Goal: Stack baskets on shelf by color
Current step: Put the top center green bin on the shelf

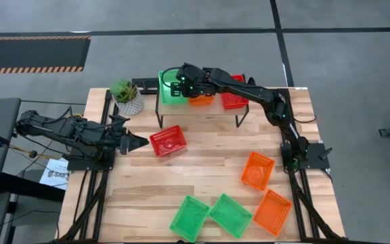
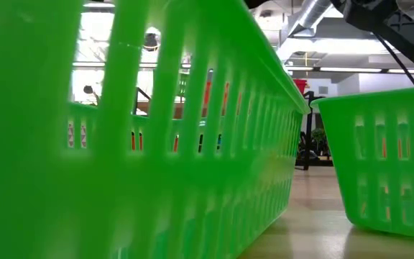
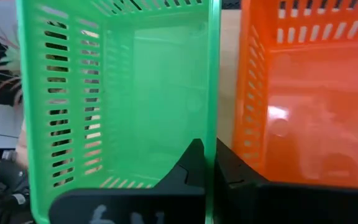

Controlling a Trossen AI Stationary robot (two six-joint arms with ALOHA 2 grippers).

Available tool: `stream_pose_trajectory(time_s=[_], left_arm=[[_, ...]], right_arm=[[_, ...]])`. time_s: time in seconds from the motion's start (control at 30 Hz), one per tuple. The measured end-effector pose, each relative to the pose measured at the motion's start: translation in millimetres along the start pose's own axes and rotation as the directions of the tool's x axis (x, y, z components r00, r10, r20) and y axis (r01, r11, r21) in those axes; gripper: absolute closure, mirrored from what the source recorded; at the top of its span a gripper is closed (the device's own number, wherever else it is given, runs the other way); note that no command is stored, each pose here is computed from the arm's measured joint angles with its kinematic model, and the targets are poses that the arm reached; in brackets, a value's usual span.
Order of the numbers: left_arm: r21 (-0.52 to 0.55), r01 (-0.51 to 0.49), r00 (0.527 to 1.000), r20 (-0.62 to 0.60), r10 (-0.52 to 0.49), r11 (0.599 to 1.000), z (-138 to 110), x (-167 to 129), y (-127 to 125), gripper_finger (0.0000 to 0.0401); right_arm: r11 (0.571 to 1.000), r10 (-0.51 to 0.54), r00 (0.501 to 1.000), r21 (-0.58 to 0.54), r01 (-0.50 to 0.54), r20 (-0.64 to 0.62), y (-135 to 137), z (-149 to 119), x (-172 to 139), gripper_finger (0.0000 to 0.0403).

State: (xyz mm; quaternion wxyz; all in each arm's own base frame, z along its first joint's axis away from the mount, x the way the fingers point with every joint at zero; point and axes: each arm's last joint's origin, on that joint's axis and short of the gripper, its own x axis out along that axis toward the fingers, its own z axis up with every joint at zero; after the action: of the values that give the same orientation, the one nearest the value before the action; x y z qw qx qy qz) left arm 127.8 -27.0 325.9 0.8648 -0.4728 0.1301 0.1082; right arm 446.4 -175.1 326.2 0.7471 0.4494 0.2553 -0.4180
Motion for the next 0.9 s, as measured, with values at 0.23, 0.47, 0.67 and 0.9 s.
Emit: stream_pose_trajectory(time_s=[0.23,0.47,0.67,0.9], left_arm=[[-0.001,0.000,1.000,0.000,0.000,1.000,0.0,0.0,0.0,0.0244],[-0.002,0.000,1.000,0.000,0.000,1.000,0.0,-0.1,0.0,0.0244],[-0.002,0.000,1.000,0.000,0.000,1.000,0.0,0.0,0.0,0.0244],[-0.003,0.000,1.000,0.000,0.000,1.000,0.0,0.0,0.0,0.0244]], right_arm=[[1.000,0.020,1.000,0.003,-0.020,0.013,1.9,1.3,-0.2,0.0379],[1.000,0.021,1.000,-0.006,-0.021,0.012,2.0,1.3,-0.2,0.0338],[1.000,0.021,1.000,-0.007,-0.021,0.013,2.0,1.3,-0.2,0.0301],[0.999,0.041,0.999,-0.030,-0.040,0.021,3.8,2.4,-0.3,0.0249]])
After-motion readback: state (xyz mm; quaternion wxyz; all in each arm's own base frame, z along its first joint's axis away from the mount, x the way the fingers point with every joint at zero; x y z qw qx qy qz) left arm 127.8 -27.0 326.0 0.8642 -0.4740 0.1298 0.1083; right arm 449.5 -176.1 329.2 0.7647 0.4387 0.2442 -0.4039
